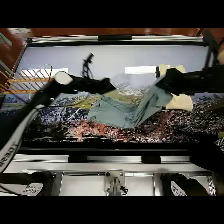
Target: Fold the shirts.
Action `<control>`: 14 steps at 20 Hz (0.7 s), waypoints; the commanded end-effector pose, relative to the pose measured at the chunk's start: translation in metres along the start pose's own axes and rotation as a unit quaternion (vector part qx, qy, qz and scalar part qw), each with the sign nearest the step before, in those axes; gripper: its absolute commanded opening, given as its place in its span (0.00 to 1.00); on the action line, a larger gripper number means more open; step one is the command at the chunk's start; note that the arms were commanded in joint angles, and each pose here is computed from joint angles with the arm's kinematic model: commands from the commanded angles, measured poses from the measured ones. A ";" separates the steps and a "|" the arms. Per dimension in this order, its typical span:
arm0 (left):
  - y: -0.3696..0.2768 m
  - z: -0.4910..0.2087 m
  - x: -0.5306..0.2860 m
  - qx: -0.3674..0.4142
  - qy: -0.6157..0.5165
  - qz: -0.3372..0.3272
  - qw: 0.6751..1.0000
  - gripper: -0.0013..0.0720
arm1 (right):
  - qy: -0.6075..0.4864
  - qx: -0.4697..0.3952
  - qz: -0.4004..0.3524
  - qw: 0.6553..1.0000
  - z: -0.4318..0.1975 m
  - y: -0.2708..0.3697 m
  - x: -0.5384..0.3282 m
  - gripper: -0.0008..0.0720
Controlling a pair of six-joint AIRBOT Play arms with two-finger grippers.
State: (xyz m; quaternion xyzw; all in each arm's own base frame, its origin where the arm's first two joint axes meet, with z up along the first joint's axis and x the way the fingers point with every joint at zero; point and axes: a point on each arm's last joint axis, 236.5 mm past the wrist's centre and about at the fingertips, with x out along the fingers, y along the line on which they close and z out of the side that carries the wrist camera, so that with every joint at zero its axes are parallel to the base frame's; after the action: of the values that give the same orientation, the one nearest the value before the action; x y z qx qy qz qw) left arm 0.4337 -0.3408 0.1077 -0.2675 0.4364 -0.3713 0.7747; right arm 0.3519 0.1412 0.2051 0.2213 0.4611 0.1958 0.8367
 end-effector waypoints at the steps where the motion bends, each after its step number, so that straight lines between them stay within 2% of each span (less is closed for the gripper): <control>1: 0.017 0.058 -0.111 0.060 -0.084 0.078 0.992 0.06 | 0.005 -0.024 0.034 0.999 0.007 0.029 0.064 0.11; 6: 0.043 0.083 -0.236 0.065 -0.157 0.172 0.970 0.07 | 0.067 -0.053 0.070 0.994 -0.047 0.082 0.190 0.11; 10: 0.049 0.076 -0.257 0.056 -0.153 0.184 0.969 0.07 | 0.101 -0.011 0.095 0.990 -0.092 0.103 0.266 0.11; 11: 0.049 0.076 -0.256 0.055 -0.152 0.183 0.970 0.07 | 0.111 -0.006 0.092 0.990 -0.103 0.101 0.279 0.25; 12: 0.049 0.075 -0.254 0.055 -0.149 0.182 0.970 0.07 | 0.124 -0.002 0.087 0.989 -0.112 0.097 0.286 0.64; 13: 0.049 0.075 -0.253 0.055 -0.149 0.182 0.970 0.07 | 0.141 -0.008 0.081 0.987 -0.120 0.092 0.287 0.80; 14: 0.050 0.074 -0.253 0.055 -0.148 0.182 0.971 0.07 | 0.155 -0.019 0.072 0.985 -0.122 0.084 0.282 0.80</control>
State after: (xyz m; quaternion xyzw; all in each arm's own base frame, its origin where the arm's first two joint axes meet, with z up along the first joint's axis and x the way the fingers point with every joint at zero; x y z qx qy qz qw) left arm 0.4321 -0.1071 0.2280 -0.1961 0.3330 -0.2100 0.8981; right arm 0.3869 0.3758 0.0249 0.2179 0.5397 0.2959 0.7574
